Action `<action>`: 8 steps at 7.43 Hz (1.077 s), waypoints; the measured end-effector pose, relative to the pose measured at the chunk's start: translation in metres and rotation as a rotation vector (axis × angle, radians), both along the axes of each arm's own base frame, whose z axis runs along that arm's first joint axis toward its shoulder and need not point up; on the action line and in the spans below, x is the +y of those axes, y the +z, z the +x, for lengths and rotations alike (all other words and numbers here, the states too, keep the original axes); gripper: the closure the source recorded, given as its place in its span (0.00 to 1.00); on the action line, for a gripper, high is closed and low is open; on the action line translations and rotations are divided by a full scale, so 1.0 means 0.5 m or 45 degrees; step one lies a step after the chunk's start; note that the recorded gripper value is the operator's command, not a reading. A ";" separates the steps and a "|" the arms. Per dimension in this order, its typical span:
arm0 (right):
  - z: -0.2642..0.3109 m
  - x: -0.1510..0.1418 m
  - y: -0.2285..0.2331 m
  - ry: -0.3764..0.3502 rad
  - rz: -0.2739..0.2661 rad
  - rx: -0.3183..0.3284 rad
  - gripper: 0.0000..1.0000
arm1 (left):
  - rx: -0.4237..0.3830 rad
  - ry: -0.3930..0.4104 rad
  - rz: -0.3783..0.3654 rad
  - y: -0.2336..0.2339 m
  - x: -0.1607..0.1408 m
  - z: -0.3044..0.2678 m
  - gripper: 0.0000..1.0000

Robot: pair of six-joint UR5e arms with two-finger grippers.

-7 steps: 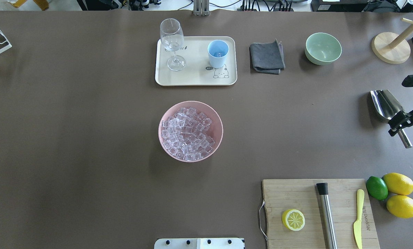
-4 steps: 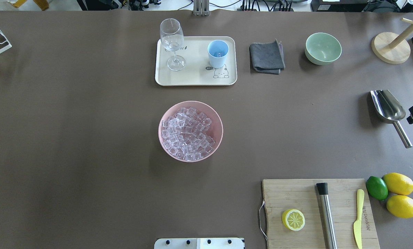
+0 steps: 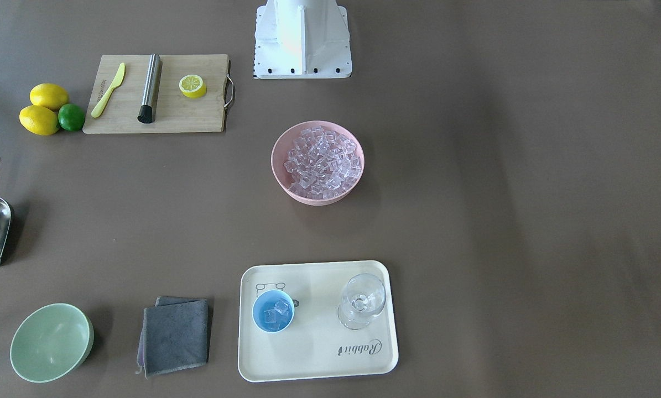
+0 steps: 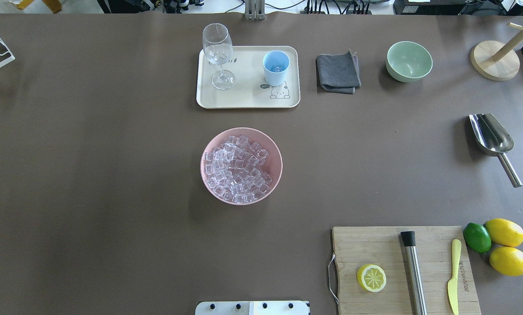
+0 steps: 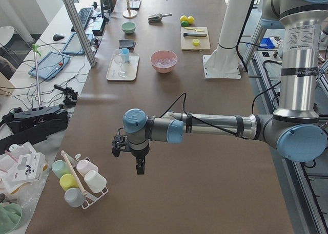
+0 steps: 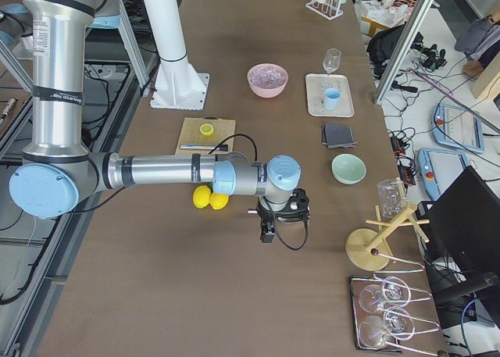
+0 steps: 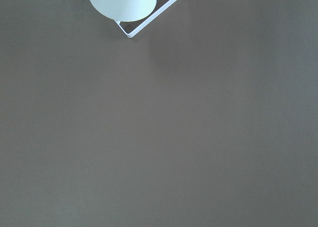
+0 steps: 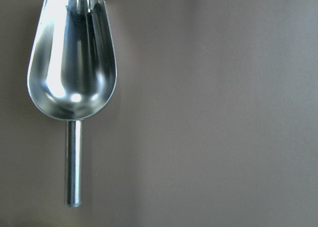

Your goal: Put ice in cup with scoop

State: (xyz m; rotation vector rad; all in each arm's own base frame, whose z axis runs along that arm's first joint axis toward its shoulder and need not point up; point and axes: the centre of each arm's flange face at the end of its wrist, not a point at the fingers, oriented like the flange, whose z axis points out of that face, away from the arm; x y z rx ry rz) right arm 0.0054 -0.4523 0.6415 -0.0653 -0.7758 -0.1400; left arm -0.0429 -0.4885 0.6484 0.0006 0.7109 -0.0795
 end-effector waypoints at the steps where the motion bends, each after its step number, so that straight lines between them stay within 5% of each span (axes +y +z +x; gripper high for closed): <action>1: 0.035 0.010 0.026 0.000 0.012 -0.006 0.01 | 0.000 0.000 0.001 -0.001 0.000 0.000 0.01; 8: 0.127 0.050 0.080 0.083 -0.006 0.007 0.01 | 0.000 0.000 0.002 -0.002 0.000 0.000 0.01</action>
